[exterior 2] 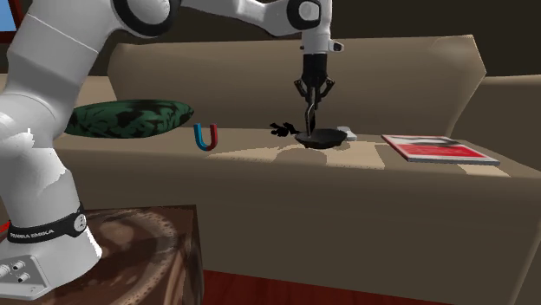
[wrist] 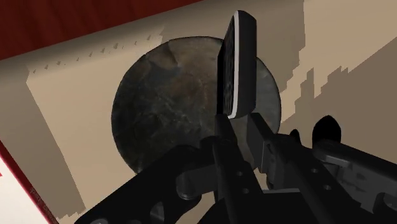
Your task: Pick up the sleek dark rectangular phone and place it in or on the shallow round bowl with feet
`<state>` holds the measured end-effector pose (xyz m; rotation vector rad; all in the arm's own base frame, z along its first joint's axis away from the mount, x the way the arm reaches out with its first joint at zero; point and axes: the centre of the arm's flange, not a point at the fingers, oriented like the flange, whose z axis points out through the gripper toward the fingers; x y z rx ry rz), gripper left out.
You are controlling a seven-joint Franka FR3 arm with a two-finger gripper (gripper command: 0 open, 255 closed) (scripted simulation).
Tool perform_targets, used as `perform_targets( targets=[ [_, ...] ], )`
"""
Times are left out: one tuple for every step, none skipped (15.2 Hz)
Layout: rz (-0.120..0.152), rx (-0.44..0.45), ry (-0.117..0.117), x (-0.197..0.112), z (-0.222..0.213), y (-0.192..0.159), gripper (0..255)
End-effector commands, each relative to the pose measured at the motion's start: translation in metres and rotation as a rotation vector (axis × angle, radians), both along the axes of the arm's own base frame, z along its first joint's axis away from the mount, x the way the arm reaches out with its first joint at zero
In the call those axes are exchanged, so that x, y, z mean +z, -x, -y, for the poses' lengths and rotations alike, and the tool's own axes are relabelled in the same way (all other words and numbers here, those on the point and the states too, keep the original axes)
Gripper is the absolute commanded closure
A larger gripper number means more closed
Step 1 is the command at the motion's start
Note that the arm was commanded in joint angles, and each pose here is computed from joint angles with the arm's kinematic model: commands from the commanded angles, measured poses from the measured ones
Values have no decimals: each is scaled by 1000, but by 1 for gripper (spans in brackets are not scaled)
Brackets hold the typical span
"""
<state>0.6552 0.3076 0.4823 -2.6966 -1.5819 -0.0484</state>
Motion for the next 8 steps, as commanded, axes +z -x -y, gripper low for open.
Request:
perform_targets(
  targets=[
    [1,0,1,-1,9,-26,255],
    [1,0,1,0,16,-42,255],
    [1,0,1,-5,16,-42,255],
    [1,0,1,-11,16,-42,255],
    [1,0,1,-16,16,-42,255],
    [1,0,1,-21,16,-42,255],
    [1,0,1,-27,16,-42,255],
    [1,0,1,-32,16,-42,255]
  ],
)
